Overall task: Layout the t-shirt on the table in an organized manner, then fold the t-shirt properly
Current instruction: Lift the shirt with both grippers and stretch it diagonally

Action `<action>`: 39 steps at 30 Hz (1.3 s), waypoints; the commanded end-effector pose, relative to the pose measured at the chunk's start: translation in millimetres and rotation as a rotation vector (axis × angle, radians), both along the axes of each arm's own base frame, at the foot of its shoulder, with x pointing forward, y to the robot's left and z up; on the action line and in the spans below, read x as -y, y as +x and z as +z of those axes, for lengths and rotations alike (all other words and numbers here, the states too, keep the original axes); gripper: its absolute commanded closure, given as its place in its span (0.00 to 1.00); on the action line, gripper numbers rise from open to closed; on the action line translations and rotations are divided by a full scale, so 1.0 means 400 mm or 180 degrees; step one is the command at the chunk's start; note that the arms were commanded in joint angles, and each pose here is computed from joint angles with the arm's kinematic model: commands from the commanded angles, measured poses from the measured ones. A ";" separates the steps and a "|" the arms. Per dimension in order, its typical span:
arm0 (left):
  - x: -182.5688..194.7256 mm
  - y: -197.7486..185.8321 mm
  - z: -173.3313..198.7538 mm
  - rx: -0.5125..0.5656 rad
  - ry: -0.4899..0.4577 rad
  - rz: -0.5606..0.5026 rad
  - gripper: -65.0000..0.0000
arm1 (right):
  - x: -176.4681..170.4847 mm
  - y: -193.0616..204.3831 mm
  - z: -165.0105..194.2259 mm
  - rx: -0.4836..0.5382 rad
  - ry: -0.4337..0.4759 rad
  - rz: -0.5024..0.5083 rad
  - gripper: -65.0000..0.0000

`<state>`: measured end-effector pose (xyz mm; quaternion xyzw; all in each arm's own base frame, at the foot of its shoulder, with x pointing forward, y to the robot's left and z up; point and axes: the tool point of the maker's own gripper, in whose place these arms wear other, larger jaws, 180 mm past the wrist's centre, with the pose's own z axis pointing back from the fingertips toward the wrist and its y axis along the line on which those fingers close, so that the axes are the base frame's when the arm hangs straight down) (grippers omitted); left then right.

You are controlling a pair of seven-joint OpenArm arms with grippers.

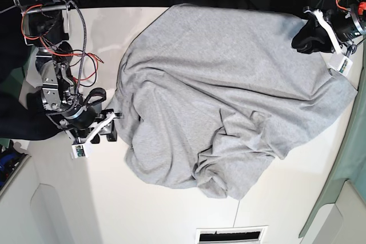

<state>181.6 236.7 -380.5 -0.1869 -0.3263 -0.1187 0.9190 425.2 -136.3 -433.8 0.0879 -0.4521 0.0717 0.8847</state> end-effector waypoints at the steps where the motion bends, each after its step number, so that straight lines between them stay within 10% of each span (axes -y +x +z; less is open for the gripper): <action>1: -0.020 0.022 0.006 0.0069 0.0025 0.0096 0.74 | -0.003 0.029 0.031 0.0127 0.0039 -0.0005 0.54; 12: -0.067 0.113 -0.112 -0.0129 -0.0254 0.0596 0.74 | -0.010 0.004 -0.029 -0.0052 -0.0057 0.0024 1.00; 25: -0.151 0.225 -0.257 -0.0612 0.0478 0.0789 0.74 | 0.222 0.027 0.031 0.0072 -0.0134 -0.0554 1.00; 36: -0.170 0.304 -0.203 -0.0436 0.0498 0.0807 0.74 | 0.284 -0.077 0.055 0.0267 0.1048 -0.0949 1.00; 39: -0.170 0.292 -0.210 -0.0509 0.0505 0.0794 0.74 | 0.280 -0.059 0.108 0.0491 0.1278 -0.0949 0.75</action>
